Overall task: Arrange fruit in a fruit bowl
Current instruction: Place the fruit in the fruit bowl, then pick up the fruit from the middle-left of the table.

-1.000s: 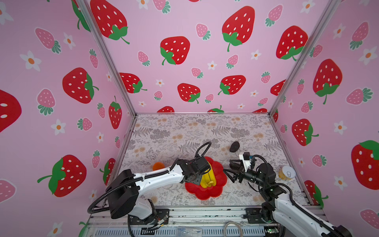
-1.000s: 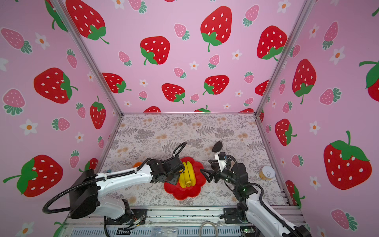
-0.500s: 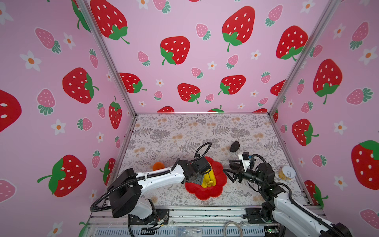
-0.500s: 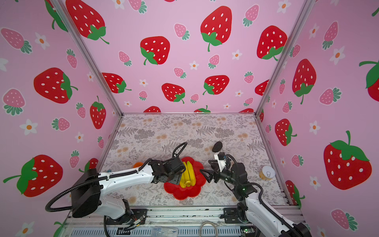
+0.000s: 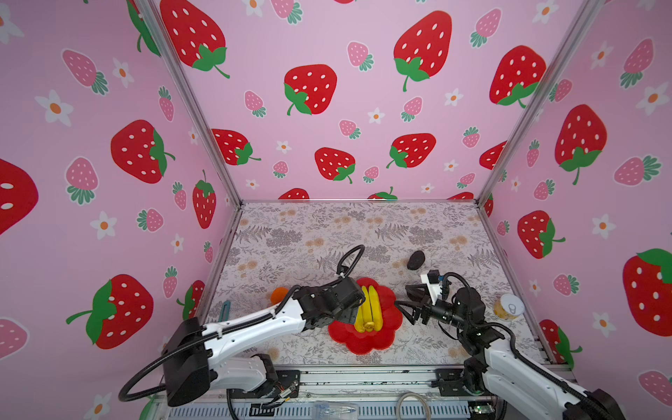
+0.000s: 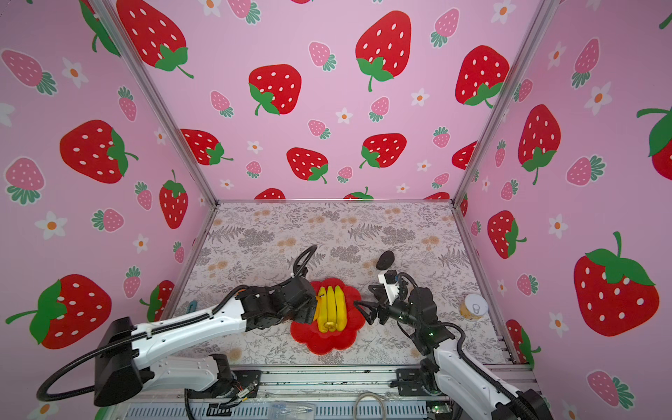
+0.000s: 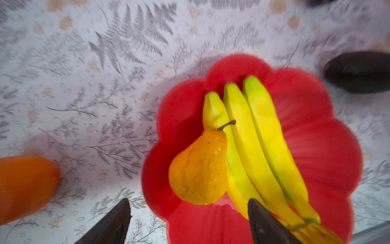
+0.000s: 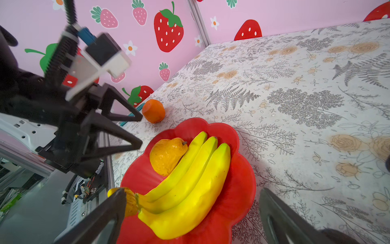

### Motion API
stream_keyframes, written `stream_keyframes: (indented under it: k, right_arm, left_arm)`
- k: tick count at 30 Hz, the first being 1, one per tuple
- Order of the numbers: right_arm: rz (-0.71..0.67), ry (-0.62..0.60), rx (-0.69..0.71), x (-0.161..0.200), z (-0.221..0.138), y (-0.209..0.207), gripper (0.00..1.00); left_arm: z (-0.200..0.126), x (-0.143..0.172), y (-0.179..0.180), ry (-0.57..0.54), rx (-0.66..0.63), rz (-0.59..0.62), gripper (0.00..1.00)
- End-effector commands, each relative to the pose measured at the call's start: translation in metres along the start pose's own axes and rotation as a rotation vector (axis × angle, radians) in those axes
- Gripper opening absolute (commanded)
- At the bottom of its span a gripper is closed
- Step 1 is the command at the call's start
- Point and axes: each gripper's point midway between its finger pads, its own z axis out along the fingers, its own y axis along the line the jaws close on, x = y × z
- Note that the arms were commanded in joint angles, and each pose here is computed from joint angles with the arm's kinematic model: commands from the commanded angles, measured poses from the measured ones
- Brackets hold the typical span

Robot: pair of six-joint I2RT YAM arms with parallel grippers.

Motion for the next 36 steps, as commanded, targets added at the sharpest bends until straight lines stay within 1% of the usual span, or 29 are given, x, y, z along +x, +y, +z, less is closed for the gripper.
stream_keyframes:
  k: [1, 2, 3, 5, 9, 13, 21, 23, 26, 28, 29, 30, 33, 35, 36]
  right_arm:
    - [-0.048, -0.022, -0.087, -0.021, 0.006, 0.02, 0.99]
    - [-0.056, -0.014, -0.096, -0.023, 0.009, 0.023, 0.99]
    - [-0.066, -0.01, -0.106, -0.024, 0.011, 0.027, 0.99]
    - [-0.081, -0.023, -0.108, -0.031, 0.014, 0.032, 0.99]
    - [-0.1, -0.032, -0.132, -0.034, 0.015, 0.04, 0.99]
    - [-0.099, -0.019, -0.123, -0.028, 0.015, 0.037, 0.99]
    - [-0.092, -0.008, -0.114, -0.02, 0.016, 0.032, 0.99]
    - [-0.092, -0.003, -0.113, -0.018, 0.017, 0.032, 0.99]
    - [-0.091, 0.0, -0.114, -0.017, 0.016, 0.032, 0.99]
    - [-0.096, -0.013, -0.106, -0.019, 0.015, 0.031, 0.99]
    - [-0.097, -0.017, -0.1, -0.02, 0.015, 0.031, 0.99]
    - [-0.1, -0.022, -0.098, -0.021, 0.015, 0.031, 0.99]
    - [-0.104, -0.026, -0.099, -0.025, 0.015, 0.032, 0.99]
    - [-0.101, -0.026, -0.096, -0.024, 0.014, 0.031, 0.99]
    - [-0.098, -0.029, -0.088, -0.024, 0.013, 0.03, 0.99]
  left_arm:
    - [-0.007, 0.009, 0.079, -0.008, -0.245, -0.094, 0.89]
    - [-0.008, 0.015, 0.105, 0.007, -0.311, -0.163, 0.89]
    - [-0.007, 0.02, 0.123, 0.019, -0.342, -0.205, 0.89]
    - [-0.002, 0.028, 0.153, 0.025, -0.367, -0.298, 0.9]
    - [0.003, 0.034, 0.185, -0.001, -0.384, -0.424, 0.91]
    - [0.017, 0.037, 0.196, 0.019, -0.359, -0.506, 0.91]
    - [0.045, 0.032, 0.202, 0.058, -0.344, -0.547, 0.92]
    - [0.05, 0.034, 0.206, 0.081, -0.359, -0.56, 0.92]
    - [0.055, 0.047, 0.211, 0.152, -0.417, -0.589, 0.89]
    - [0.06, 0.052, 0.209, 0.185, -0.416, -0.599, 0.85]
    - [0.062, 0.052, 0.208, 0.19, -0.411, -0.601, 0.81]
    - [0.063, 0.052, 0.207, 0.188, -0.401, -0.605, 0.74]
    - [0.059, 0.047, 0.205, 0.144, -0.383, -0.612, 0.57]
    - [0.05, 0.04, 0.203, 0.097, -0.378, -0.599, 0.5]
    - [0.044, 0.036, 0.201, 0.073, -0.374, -0.586, 0.49]
